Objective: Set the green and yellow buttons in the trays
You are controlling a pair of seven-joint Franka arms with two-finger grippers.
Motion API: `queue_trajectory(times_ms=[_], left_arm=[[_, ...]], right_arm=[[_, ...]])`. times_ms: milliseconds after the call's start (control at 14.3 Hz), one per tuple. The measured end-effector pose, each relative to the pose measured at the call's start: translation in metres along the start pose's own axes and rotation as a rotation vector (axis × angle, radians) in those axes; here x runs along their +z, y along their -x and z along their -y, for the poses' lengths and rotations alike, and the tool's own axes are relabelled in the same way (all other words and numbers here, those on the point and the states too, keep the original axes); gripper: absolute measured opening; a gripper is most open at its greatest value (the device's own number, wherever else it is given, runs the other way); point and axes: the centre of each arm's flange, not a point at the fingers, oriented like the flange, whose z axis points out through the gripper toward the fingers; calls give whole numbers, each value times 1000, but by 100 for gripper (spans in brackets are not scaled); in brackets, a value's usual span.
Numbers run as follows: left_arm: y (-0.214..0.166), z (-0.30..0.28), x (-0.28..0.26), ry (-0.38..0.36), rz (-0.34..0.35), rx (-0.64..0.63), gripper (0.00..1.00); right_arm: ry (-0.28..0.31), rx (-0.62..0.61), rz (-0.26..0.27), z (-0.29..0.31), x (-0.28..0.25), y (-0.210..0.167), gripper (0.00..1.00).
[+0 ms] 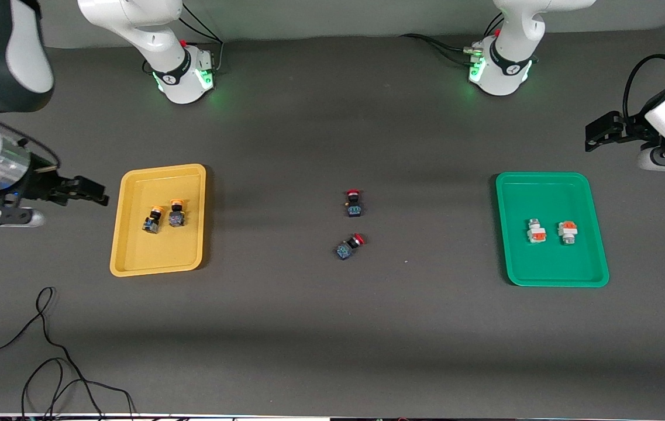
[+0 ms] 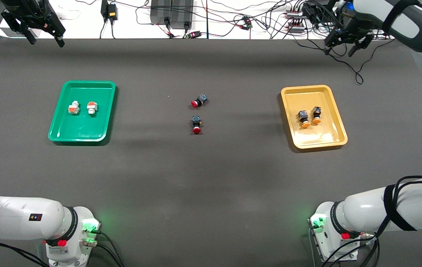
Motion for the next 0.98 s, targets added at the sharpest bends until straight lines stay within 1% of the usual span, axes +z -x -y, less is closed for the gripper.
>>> queue_trajectory(times_ms=[140,419,558,837,977], left_arm=[[0,-1,0,4,-1,0,100],[0,-1,0,6,-1,1,100],[0,-1,0,6,-1,1,100],[0,-1,0,7,-1,0,100],[0,-1,0,7,0,0,100]], right_arm=[[2,-14,-3,8,-15,0,100],[1,27,-10,-16,-70,3,100],[1,32,-16,-19,-80,4,100],[2,39,7,-23,-93,9,100],[2,33,6,-20,-98,10,100]])
